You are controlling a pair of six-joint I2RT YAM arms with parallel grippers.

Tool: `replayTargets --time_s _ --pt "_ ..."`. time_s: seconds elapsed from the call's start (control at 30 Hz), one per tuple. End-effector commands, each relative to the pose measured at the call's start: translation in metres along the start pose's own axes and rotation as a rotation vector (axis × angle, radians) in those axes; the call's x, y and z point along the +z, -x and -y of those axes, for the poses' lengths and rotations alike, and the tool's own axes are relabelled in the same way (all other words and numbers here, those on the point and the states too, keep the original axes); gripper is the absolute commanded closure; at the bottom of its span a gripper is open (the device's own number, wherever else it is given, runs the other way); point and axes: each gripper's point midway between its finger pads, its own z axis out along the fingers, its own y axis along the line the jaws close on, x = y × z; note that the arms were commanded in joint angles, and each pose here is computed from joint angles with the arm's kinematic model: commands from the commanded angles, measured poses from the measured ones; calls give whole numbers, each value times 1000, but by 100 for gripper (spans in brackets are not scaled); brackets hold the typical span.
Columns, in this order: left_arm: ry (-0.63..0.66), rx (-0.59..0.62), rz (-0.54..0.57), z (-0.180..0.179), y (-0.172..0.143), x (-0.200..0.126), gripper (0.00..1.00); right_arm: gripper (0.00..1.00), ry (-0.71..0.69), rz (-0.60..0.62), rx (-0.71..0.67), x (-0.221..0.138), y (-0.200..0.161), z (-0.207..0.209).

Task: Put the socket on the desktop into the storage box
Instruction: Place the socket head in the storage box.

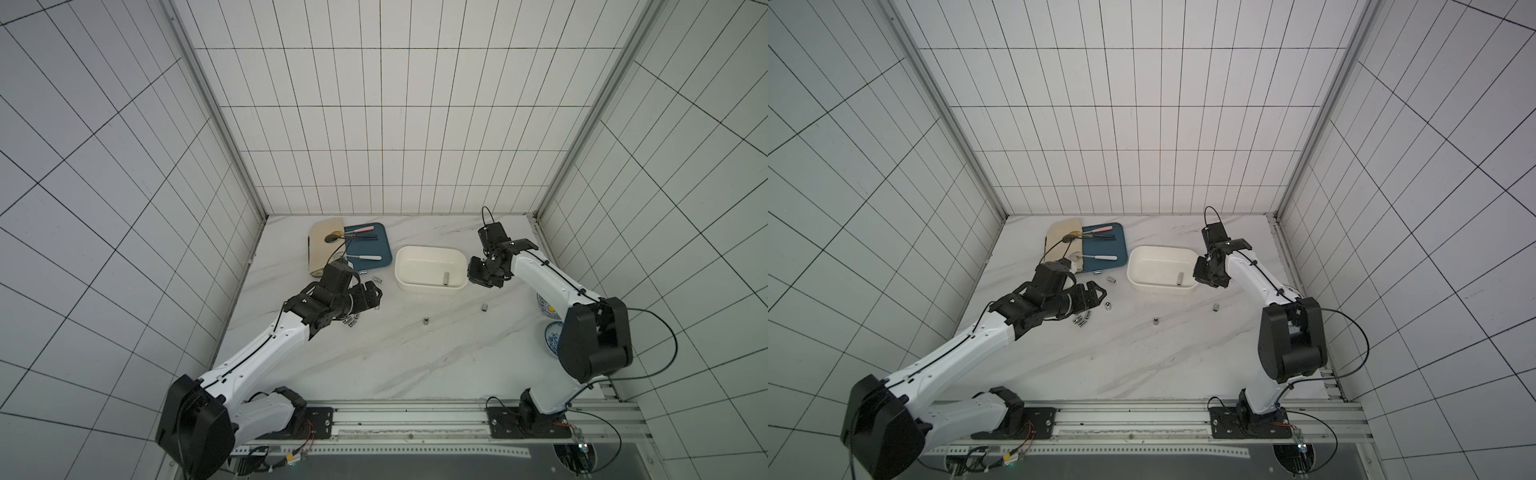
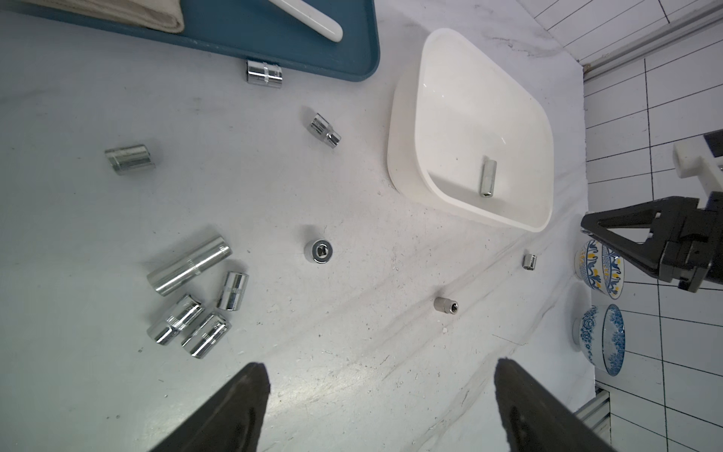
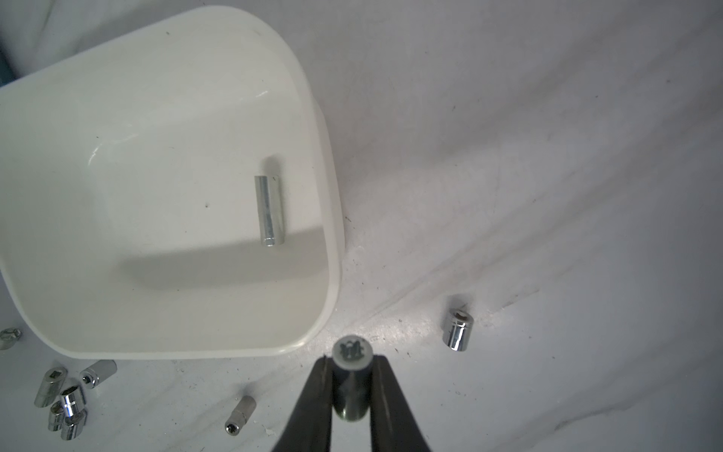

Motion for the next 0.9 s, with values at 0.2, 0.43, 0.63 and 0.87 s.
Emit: replayTargets --time_s 0.2,0.43,0.63,0.87 --pt "-6 -8 -10 -9 -3 -5 7 80 10 -55 -61 25 21 -39" --pt "-8 -16 -18 -10 -5 -5 7 80 8 -103 -81 53 26 -56" --pt "-5 -19 -23 -13 -5 -4 7 80 10 -133 -89 70 26 -63" --pt "-5 -23 -26 -13 -5 -2 7 79 2 -168 -98 86 21 -66"
